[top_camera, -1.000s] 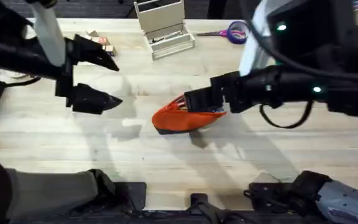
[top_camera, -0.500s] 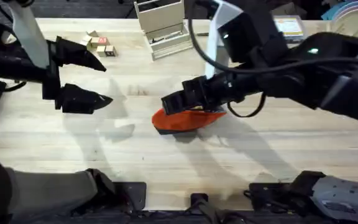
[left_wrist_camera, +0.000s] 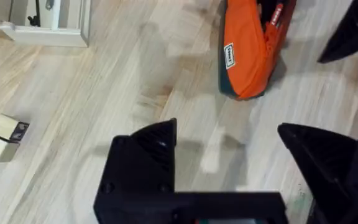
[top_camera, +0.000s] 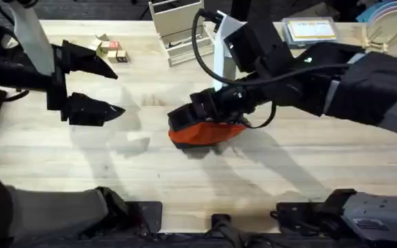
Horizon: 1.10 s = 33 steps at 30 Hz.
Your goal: Unzip the bag, pick up the pens from the table one at a time and place them inside, then zip the bag closed.
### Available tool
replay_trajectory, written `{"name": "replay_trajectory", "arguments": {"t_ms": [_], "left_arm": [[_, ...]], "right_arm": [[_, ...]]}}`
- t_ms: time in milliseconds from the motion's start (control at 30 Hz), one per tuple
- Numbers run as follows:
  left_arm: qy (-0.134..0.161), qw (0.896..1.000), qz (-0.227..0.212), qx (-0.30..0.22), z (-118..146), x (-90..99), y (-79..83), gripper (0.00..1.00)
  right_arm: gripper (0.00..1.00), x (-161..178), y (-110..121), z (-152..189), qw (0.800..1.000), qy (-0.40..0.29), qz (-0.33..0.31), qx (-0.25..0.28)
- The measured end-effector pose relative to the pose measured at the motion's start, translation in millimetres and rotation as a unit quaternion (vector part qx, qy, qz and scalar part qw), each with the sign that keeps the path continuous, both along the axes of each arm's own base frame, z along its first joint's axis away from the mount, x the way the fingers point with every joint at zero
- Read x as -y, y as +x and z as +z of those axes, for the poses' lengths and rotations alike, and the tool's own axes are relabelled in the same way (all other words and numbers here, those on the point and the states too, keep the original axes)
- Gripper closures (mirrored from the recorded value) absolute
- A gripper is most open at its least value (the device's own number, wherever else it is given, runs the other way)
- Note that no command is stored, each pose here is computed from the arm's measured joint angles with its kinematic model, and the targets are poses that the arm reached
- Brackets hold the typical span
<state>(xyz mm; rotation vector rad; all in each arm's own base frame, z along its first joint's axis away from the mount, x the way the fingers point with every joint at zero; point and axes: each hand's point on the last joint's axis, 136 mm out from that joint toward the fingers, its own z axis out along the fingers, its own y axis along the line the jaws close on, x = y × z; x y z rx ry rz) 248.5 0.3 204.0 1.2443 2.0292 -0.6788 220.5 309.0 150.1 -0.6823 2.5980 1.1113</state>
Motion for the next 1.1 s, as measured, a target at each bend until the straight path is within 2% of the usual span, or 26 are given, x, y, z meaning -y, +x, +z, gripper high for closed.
{"name": "replay_trajectory", "arguments": {"t_ms": [500, 1100], "left_arm": [[0.000, 1.000, 0.000, 0.000, 0, 0.0, 0.0, 0.006], [0.000, 1.000, 0.000, 0.000, 0, 0.0, 0.0, 0.006]], "right_arm": [[0.004, -10, -19, 11, 0.998, 0.041, 0.041, -0.032], [0.004, -22, -10, 32, 0.995, 0.084, 0.050, 0.006]]}}
